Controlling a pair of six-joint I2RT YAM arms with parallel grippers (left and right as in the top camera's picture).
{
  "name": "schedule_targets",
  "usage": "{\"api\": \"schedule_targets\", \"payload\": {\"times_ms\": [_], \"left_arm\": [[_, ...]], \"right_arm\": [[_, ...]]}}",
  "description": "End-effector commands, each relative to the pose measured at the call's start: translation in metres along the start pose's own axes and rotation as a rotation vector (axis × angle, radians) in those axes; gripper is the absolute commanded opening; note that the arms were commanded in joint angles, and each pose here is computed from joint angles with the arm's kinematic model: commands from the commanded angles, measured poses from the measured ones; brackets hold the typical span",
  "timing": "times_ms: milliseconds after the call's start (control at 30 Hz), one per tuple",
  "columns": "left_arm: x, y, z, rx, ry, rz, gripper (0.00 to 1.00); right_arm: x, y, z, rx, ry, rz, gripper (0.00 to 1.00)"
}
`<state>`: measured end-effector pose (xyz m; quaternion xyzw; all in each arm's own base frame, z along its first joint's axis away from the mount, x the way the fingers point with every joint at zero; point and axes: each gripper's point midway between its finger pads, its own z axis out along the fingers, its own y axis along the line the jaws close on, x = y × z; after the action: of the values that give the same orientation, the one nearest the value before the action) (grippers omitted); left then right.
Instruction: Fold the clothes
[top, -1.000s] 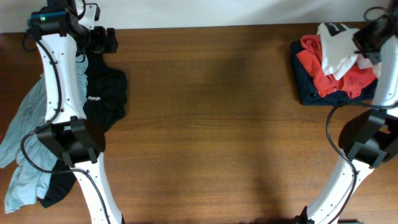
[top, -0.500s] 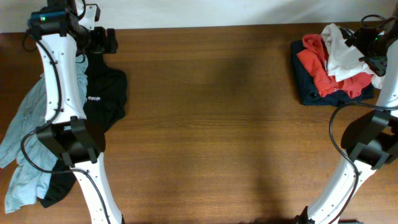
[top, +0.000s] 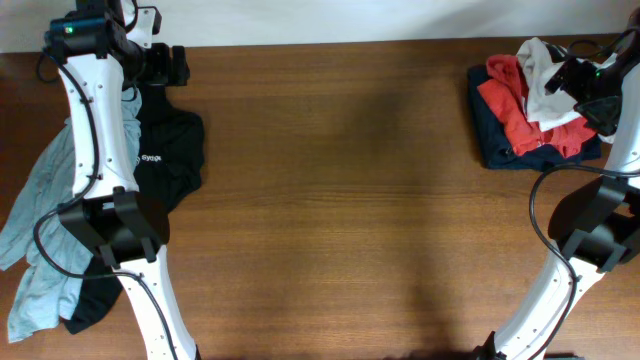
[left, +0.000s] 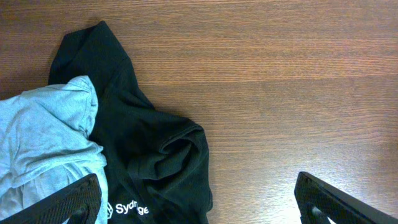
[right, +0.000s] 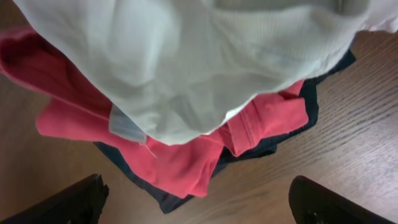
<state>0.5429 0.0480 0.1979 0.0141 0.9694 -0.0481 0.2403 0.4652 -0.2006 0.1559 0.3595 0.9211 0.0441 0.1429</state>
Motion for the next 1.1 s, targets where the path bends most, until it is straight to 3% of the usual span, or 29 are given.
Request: {"api": "schedule_targets", "payload": {"times_ms": [0, 200, 567, 833, 1067], "left_arm": [[-0.005, -0.004, -0.016, 0.002, -0.029, -0.003, 0.99], [-0.005, -0.004, -0.016, 0.001, -0.029, -0.003, 0.99], [-0.005, -0.004, -0.016, 0.000, -0.033, -0.002, 0.99], [-0.006, -0.004, -0.016, 0.000, -0.035, -0.002, 0.99], [-0.006, -0.004, -0.016, 0.001, -0.035, -0.001, 0.99]], "right_arm": [[0.008, -0.003, -0.001, 0.027, 0.018, -0.056, 0.98], [0.015, -0.013, 0.009, 0.102, 0.041, -0.089, 0.98], [0.017, -0.015, 0.056, 0.083, 0.046, -0.127, 0.97], [-0.002, 0.004, 0.071, 0.010, -0.051, -0.171, 0.84], [-0.006, 0.020, 0.072, -0.010, -0.082, -0.197, 0.66]]}}
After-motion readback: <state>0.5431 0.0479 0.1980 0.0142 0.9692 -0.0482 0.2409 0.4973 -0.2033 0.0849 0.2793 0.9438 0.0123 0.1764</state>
